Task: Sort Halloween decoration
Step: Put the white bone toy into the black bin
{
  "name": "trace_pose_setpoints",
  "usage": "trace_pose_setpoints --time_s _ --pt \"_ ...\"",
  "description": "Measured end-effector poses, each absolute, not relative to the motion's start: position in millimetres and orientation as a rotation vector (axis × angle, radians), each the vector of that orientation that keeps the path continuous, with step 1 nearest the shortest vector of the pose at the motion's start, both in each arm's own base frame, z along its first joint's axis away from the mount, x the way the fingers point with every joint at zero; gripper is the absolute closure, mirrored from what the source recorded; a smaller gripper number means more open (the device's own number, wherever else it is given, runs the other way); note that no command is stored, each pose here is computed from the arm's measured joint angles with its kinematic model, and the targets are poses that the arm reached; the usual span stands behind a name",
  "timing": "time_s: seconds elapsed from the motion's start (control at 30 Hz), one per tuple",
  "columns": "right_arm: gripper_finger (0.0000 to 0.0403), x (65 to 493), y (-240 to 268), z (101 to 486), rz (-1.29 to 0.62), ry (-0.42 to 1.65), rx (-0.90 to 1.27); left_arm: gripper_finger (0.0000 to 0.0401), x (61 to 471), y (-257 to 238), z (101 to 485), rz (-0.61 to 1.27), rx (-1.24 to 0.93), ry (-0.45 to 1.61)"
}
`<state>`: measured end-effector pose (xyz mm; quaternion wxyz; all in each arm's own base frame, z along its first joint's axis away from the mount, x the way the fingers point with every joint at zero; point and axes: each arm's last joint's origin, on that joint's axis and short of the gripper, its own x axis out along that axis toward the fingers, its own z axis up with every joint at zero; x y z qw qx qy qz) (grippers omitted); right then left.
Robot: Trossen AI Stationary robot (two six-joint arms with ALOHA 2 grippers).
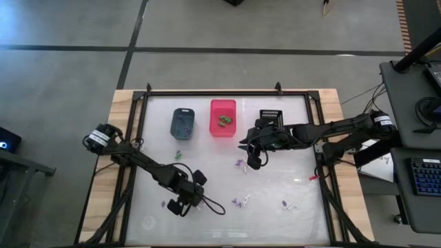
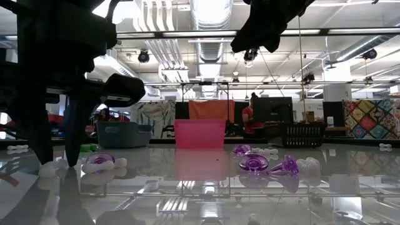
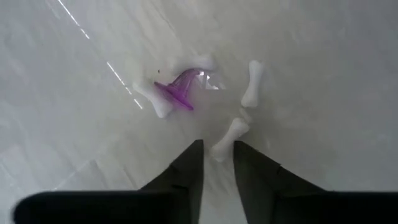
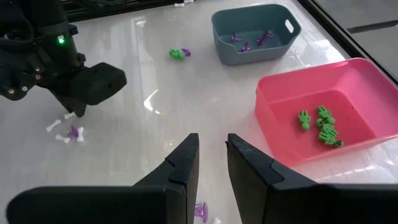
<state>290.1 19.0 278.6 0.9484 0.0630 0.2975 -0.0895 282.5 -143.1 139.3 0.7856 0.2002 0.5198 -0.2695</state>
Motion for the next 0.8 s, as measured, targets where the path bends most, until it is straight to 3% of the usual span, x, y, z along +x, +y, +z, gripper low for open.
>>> trace_pose_setpoints --time_s 0.2,0.53,0.8 --pt "0.033 290.2 19.0 278.7 -0.182 0.605 0.128 0.0396 282.2 -142.9 139.6 -0.581 0.43 1.124" --pt "0.033 290.2 19.7 277.9 -0.172 0.605 0.103 0.04 277.3 -138.9 145.3 -0.531 0.415 1.157" --pt "0.033 289.7 23.3 262.9 -0.143 0.564 0.061 0.0401 267.6 -127.0 179.7 -0.38 0.481 1.004"
